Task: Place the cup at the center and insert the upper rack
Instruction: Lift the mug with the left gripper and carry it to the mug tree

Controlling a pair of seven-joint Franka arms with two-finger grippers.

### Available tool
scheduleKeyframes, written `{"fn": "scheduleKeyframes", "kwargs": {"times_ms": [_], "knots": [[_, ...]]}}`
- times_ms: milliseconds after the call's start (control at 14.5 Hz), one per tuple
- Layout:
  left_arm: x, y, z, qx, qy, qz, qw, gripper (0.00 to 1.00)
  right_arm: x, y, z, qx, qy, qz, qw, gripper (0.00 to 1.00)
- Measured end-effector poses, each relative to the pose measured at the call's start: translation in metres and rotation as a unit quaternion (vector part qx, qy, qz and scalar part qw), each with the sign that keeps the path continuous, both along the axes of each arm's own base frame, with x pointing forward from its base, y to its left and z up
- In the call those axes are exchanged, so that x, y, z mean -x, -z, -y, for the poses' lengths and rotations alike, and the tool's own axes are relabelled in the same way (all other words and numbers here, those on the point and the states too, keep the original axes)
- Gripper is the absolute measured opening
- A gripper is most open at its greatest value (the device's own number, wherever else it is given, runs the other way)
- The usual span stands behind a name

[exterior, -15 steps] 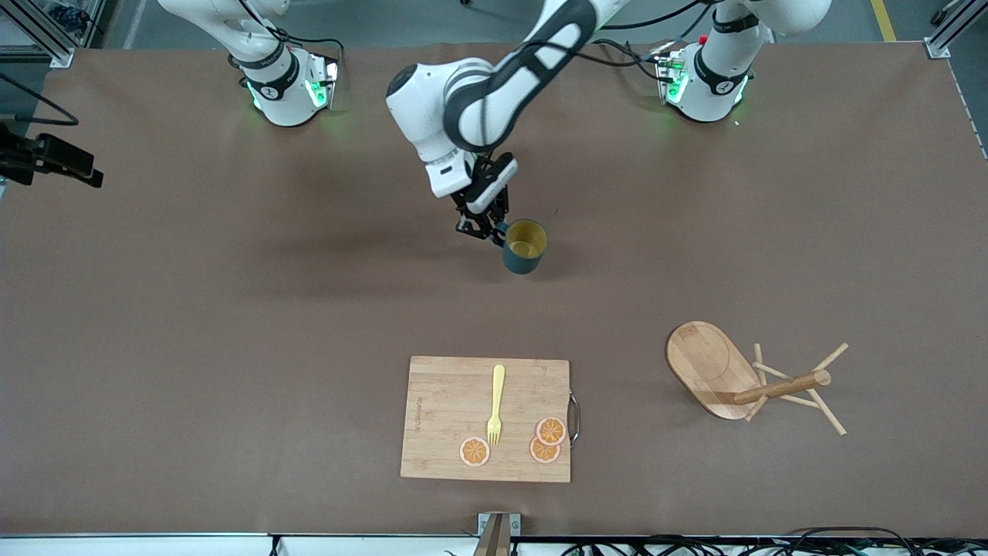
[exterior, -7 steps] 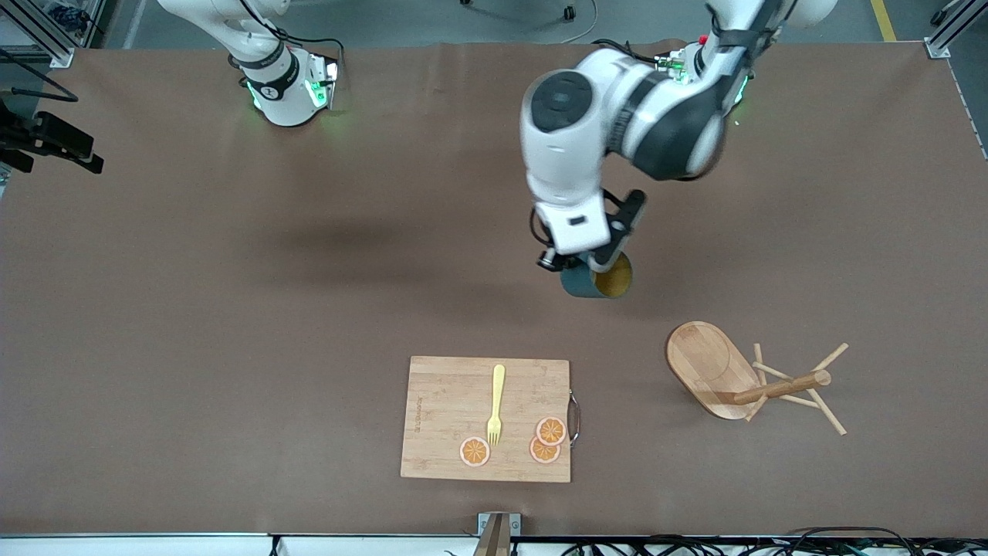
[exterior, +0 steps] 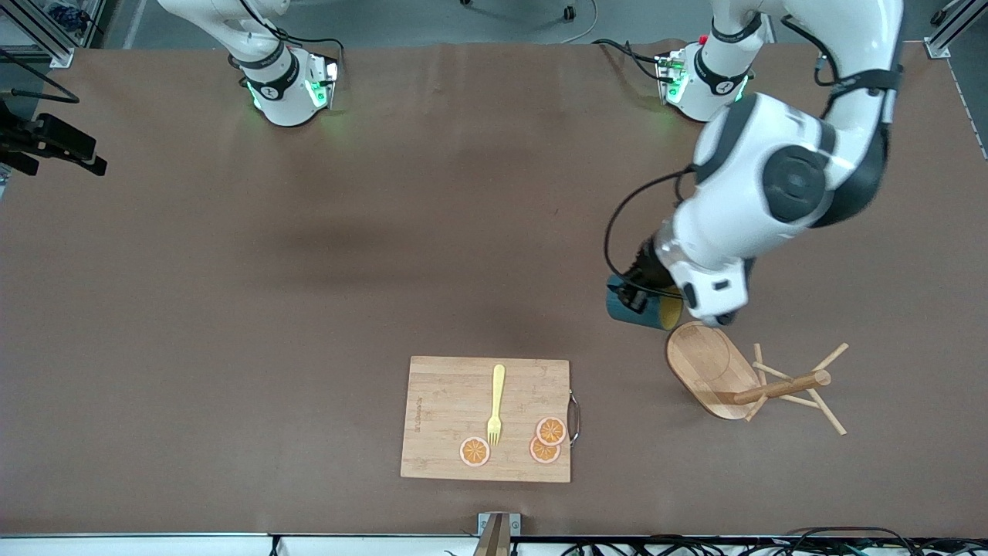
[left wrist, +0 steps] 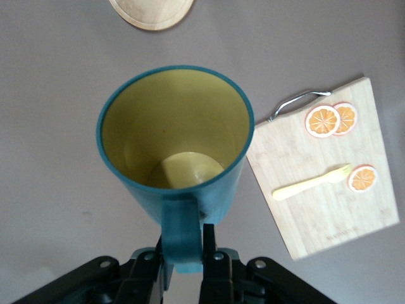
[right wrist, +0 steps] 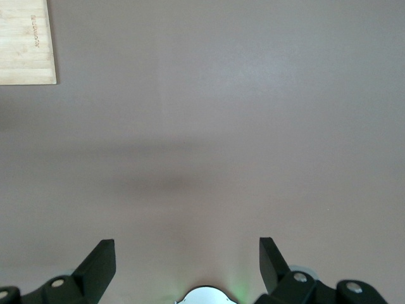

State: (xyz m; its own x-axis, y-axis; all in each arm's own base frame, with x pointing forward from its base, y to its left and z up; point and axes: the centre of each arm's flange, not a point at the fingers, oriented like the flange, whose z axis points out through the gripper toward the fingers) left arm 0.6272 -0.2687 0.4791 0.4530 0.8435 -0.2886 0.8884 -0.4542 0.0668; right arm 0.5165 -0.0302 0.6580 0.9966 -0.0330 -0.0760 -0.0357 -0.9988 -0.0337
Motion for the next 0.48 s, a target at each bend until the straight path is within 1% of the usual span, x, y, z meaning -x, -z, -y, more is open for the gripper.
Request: {"fn": "scheduleKeyframes", "kwargs": {"times_ms": [206, 482], "knots": [[-0.027, 0.001, -0.065, 0.092, -0.011, -0.004, 0.996, 0.21, 0.000, 0.000, 0.000, 0.000, 0.000, 0.000, 1.000, 1.00], [-0.052, 0.014, -0.134, 0.185, -0.043, -0.002, 0.982, 0.21, 0.001, -0.001, 0.002, 0.011, -0.001, 0.001, 1.000, 1.00]]}}
